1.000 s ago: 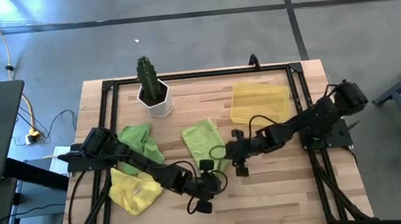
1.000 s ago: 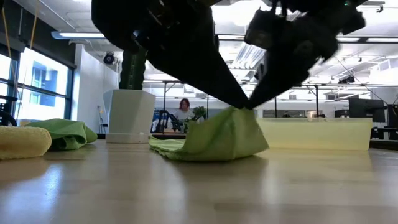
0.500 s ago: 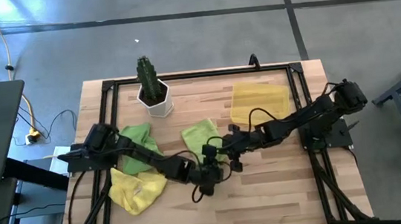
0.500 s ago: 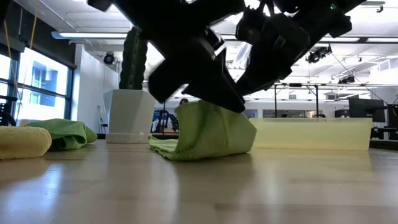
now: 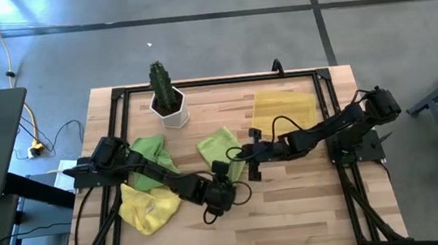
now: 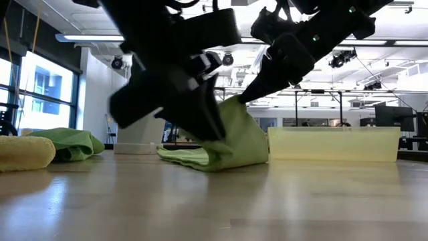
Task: Roll microfiber towels into tight, uniform cylinder then place into a basket
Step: Roll the light green microfiber cloth
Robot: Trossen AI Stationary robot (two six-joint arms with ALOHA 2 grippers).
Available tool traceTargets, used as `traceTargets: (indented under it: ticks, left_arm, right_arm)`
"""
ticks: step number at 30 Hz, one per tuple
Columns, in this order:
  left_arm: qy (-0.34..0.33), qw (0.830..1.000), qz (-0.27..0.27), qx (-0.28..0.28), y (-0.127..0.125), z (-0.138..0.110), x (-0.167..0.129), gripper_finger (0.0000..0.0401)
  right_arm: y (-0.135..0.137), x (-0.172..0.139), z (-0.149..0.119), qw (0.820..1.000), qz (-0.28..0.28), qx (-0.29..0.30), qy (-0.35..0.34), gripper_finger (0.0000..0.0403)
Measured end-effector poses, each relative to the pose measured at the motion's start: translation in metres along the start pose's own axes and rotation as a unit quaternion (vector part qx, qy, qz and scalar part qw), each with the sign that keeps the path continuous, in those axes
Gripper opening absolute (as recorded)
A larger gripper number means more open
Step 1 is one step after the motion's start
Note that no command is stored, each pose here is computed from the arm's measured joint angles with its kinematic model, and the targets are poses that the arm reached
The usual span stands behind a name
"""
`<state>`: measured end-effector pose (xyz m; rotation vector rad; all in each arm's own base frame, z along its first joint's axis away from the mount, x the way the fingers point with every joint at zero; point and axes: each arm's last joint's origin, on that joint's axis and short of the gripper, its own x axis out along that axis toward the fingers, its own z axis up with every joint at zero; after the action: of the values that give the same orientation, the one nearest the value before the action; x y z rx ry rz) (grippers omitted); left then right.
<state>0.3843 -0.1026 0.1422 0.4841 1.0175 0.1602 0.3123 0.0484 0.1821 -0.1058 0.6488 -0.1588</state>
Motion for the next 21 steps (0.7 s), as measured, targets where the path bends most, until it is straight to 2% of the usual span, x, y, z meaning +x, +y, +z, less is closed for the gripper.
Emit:
traceTargets:
  ticks: [5,9,15,18,21]
  left_arm:
    - [0.028,0.999,0.019,0.012,-0.009,-0.007,-0.006,0.0094]
    - [0.059,0.994,0.087,0.031,-0.010,-0.011,-0.013,0.0094]
    - [0.046,0.983,0.176,0.007,-0.003,0.009,-0.033,0.0094]
    - [0.012,0.987,0.157,-0.026,-0.001,0.025,-0.040,0.0094]
    - [-0.027,0.994,0.077,-0.077,-0.001,0.036,-0.037,0.0094]
  right_arm:
    - [-0.001,0.000,0.000,1.000,-0.011,-0.012,0.000,0.0000]
    - [-0.002,0.000,0.000,0.999,-0.033,-0.013,-0.002,0.0000]
    - [-0.005,0.000,0.000,0.997,-0.077,-0.009,-0.004,0.0000]
    - [-0.006,0.000,0.000,0.996,-0.088,0.002,-0.006,0.0000]
    - [-0.006,0.000,0.000,0.996,-0.088,0.005,-0.006,0.0000]
